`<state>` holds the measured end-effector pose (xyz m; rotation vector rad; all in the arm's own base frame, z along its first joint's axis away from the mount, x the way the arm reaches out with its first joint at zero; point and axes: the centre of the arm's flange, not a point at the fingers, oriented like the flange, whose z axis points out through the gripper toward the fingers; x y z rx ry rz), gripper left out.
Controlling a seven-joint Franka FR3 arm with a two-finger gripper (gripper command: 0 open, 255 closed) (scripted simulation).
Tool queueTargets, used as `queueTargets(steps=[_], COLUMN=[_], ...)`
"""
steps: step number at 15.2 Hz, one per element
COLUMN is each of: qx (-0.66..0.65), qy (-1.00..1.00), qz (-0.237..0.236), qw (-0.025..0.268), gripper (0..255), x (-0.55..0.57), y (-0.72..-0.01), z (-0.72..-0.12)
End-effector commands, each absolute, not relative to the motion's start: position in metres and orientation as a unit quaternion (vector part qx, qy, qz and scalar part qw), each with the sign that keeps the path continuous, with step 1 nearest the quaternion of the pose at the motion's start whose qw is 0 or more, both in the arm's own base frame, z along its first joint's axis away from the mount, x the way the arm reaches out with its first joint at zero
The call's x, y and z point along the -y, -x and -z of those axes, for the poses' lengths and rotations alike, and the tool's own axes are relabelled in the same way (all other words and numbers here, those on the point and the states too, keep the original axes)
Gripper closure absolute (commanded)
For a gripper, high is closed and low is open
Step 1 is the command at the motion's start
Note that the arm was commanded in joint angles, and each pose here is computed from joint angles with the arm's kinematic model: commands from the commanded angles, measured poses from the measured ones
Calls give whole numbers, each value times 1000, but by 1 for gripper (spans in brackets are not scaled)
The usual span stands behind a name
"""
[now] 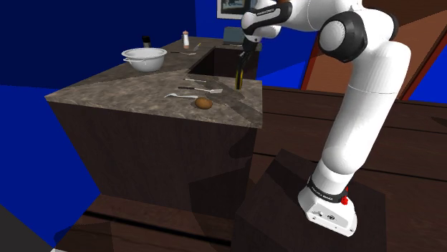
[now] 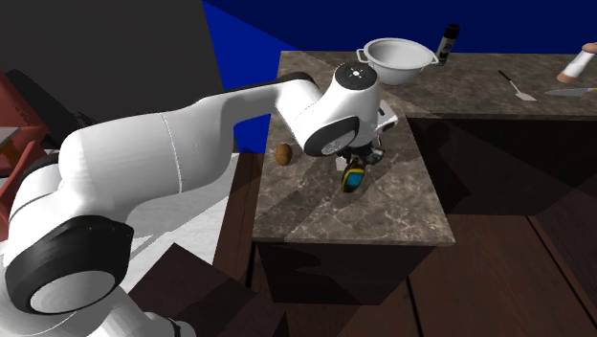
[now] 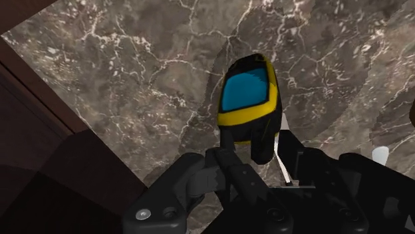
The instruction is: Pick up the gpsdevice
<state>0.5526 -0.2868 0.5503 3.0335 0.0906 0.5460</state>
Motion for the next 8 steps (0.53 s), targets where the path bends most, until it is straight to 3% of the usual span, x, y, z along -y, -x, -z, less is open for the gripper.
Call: queueTargets(steps=[1,8], qx=[-29,-29], qy=[-983,-983], qz=[-177,-177], qw=[29,29], gripper=[255,255], x=[287,287], y=[-553,-553], z=[-561,-588])
